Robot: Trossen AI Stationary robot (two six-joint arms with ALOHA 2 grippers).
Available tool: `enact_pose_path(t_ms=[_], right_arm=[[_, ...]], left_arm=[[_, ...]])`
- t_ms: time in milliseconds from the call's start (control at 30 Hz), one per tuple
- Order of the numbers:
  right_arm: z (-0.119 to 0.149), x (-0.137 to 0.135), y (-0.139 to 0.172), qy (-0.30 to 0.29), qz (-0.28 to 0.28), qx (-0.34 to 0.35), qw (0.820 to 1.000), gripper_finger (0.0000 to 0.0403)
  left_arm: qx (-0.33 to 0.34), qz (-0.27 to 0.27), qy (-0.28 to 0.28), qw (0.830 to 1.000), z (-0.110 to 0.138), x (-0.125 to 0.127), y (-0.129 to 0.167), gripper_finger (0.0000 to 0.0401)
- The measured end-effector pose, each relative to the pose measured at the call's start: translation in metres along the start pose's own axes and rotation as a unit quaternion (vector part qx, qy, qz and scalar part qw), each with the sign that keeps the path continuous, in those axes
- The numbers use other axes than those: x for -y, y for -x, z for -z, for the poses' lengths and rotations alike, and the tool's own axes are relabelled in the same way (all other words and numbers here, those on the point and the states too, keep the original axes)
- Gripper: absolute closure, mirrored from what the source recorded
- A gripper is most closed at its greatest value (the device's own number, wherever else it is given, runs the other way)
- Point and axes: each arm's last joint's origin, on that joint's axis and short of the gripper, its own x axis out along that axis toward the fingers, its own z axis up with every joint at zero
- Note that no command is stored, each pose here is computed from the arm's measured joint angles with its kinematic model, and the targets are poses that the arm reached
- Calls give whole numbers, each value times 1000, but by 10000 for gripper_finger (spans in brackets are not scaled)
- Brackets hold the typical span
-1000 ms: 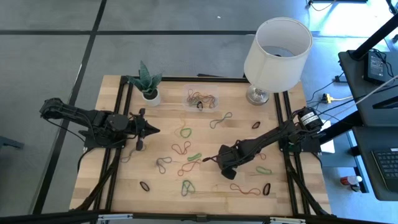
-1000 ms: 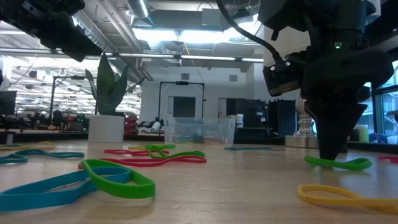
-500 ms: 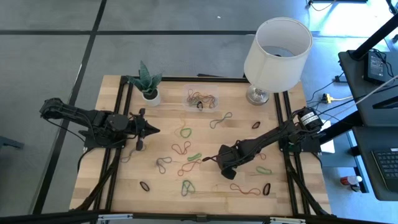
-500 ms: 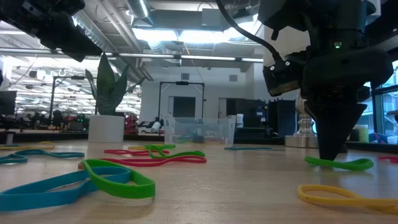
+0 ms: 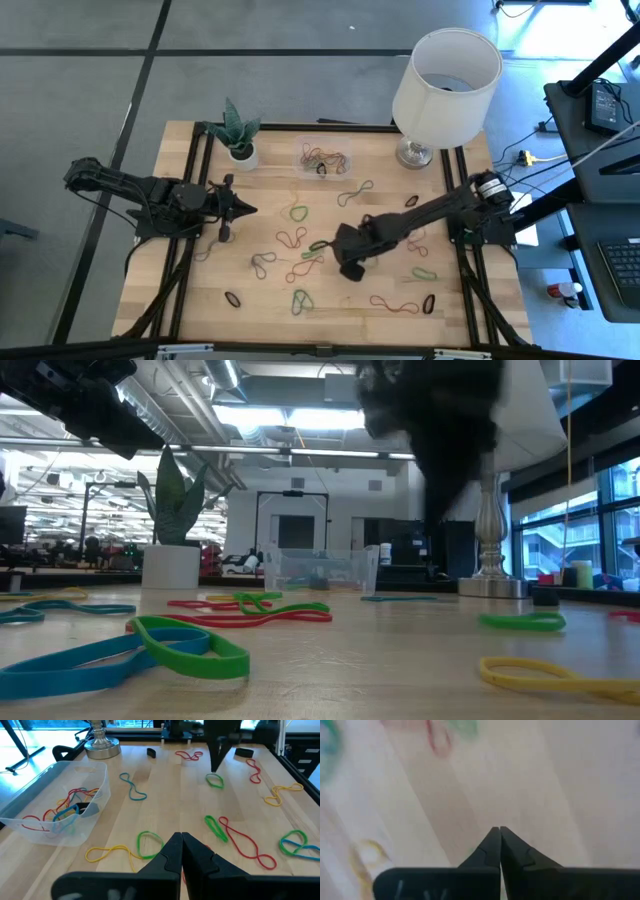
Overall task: Pick and place rubber bands into bin
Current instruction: Put the green rubber band into the transparent bin
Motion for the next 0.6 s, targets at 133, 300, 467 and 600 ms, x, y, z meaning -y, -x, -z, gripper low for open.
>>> enact_pose_path(t_ms=[133, 300, 467, 600], right_arm=[[-26, 6, 24, -16, -3, 30, 999, 402], [-26, 14, 32, -17, 20, -3, 1000, 403], [1, 7, 21, 14, 36, -62, 997, 399], [26, 2, 7, 42, 50, -94, 993, 384]], left_arm=[[0, 0, 0, 1000, 0, 0, 0, 400], [0, 0, 0, 1000, 0, 0, 0, 400], [0, 0, 0, 1000, 0, 0, 0, 400], [0, 0, 0, 1000, 0, 0, 0, 400]])
